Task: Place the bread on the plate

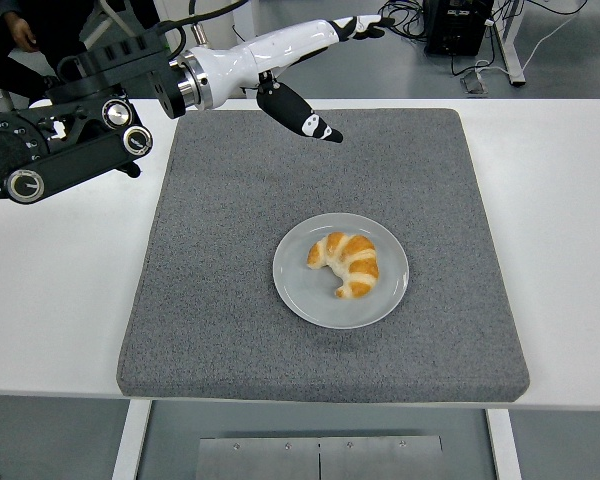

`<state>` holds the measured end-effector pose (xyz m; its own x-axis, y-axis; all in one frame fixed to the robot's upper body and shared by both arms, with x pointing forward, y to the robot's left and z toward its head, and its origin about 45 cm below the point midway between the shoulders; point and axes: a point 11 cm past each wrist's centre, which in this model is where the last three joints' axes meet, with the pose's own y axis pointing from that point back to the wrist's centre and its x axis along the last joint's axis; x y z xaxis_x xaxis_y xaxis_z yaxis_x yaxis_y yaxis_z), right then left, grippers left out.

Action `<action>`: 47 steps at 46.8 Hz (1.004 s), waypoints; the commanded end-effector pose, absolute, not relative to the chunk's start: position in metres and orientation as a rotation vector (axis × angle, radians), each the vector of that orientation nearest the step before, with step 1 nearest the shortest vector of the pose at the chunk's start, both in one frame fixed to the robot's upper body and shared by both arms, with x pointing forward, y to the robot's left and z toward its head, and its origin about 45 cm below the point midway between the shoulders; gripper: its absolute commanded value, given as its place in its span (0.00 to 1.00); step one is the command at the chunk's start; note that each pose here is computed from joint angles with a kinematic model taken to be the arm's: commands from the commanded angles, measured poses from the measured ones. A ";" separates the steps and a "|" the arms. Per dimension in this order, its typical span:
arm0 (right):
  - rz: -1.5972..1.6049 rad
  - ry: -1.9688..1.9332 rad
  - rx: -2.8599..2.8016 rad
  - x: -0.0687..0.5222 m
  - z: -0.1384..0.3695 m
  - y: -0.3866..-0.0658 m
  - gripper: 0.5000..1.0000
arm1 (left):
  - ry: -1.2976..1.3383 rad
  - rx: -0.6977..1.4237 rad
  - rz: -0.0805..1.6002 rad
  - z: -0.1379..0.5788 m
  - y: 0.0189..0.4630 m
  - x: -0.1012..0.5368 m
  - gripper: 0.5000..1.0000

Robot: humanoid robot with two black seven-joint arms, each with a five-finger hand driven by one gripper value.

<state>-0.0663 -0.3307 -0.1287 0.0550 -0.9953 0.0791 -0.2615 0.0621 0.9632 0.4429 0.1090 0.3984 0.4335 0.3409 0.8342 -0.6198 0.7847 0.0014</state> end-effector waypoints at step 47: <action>-0.972 -1.381 1.374 -0.066 -0.129 -0.331 1.00 | -0.231 0.096 1.083 0.333 0.192 0.490 0.95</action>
<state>-0.0662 -0.3308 -0.1287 0.0551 -0.9953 0.0791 -0.2618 0.0621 0.9631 0.4864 0.1875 0.3427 0.4637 0.8449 0.2667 -0.8686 0.4928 -0.0510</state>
